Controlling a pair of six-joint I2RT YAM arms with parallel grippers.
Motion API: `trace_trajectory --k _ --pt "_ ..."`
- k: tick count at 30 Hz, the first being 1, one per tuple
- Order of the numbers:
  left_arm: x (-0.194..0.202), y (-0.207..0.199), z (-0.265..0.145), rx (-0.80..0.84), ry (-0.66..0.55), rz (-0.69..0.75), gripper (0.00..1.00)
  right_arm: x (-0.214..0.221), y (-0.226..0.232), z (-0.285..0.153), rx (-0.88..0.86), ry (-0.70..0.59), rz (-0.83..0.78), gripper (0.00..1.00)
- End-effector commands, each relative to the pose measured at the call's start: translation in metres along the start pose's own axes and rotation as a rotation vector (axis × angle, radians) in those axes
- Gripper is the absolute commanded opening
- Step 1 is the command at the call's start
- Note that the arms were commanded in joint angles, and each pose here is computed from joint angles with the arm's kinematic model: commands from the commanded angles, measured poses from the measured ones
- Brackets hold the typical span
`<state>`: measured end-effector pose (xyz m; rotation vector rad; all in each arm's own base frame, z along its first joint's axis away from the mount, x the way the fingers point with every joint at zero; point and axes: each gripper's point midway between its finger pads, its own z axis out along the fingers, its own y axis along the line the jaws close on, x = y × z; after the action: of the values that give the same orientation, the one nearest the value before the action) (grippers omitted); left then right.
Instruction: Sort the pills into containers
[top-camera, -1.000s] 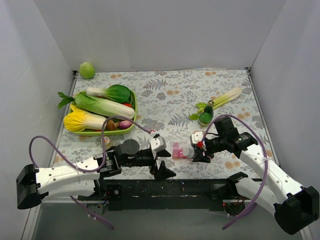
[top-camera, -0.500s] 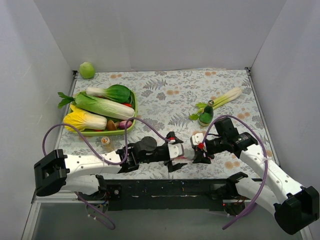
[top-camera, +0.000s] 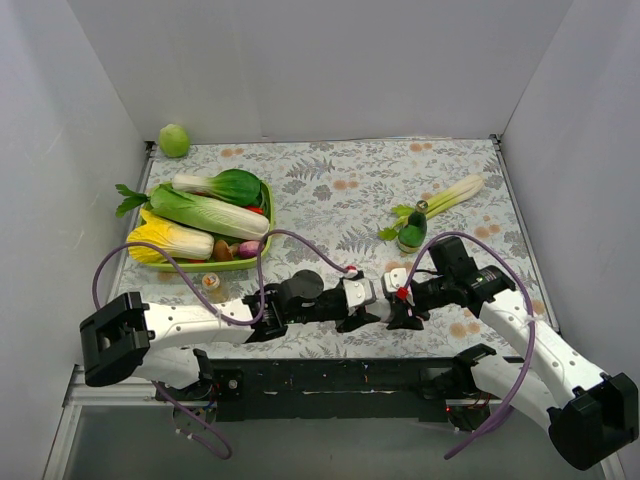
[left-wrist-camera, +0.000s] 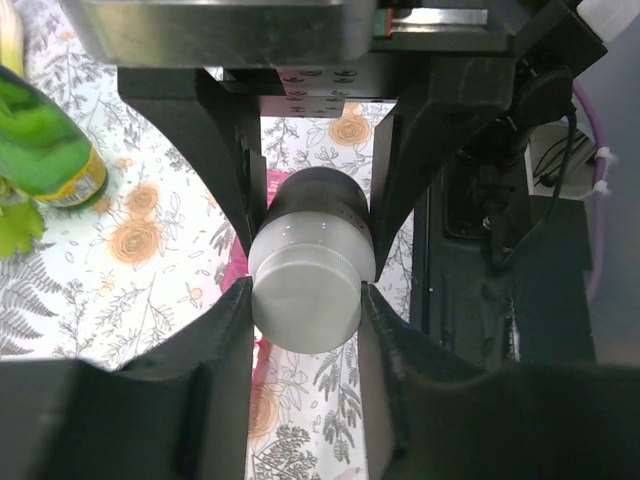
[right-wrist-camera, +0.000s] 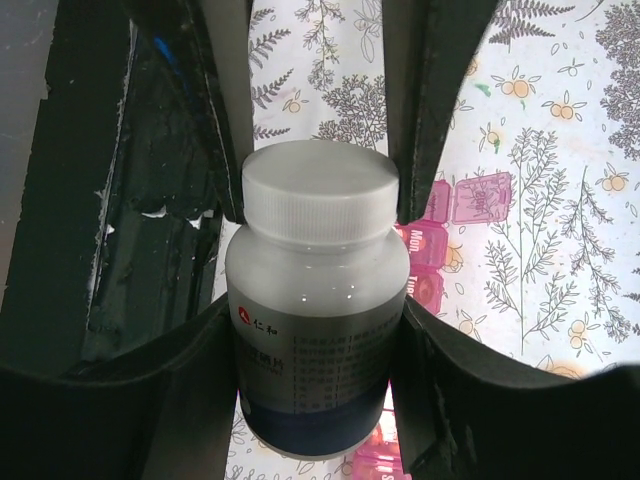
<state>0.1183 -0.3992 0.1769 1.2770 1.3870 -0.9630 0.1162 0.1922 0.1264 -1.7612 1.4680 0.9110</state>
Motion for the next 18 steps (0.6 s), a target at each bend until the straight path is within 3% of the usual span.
trace_trajectory --k 1,5,6,8,9,13,17,18 --pt "-0.016 0.000 0.000 -0.024 -0.016 -0.124 0.00 -0.008 -0.003 -0.002 0.016 -0.033 -0.026 0.04" --pt "-0.018 0.010 -0.007 -0.131 -0.019 -0.475 0.00 -0.004 -0.012 -0.003 0.064 -0.007 -0.014 0.04" --pt "-0.011 0.015 -0.010 -0.192 0.007 -0.705 0.00 -0.003 -0.013 -0.003 0.075 -0.002 -0.004 0.04" --pt "-0.009 0.016 -0.014 -0.201 0.026 -0.931 0.00 -0.001 -0.017 -0.005 0.095 0.012 0.005 0.03" --pt "-0.014 0.017 -0.017 -0.204 0.008 -1.172 0.00 -0.001 -0.018 -0.005 0.102 0.011 0.009 0.03" --pt "0.002 0.015 -0.020 -0.330 0.079 -1.636 0.00 0.001 -0.021 -0.005 0.114 0.011 0.019 0.03" --pt "-0.002 0.012 -0.015 -0.365 0.156 -1.729 0.00 -0.001 -0.021 -0.005 0.111 0.007 0.023 0.03" --pt "-0.009 0.011 -0.014 -0.330 0.146 -1.725 0.09 -0.001 -0.021 -0.005 0.110 0.007 0.022 0.03"
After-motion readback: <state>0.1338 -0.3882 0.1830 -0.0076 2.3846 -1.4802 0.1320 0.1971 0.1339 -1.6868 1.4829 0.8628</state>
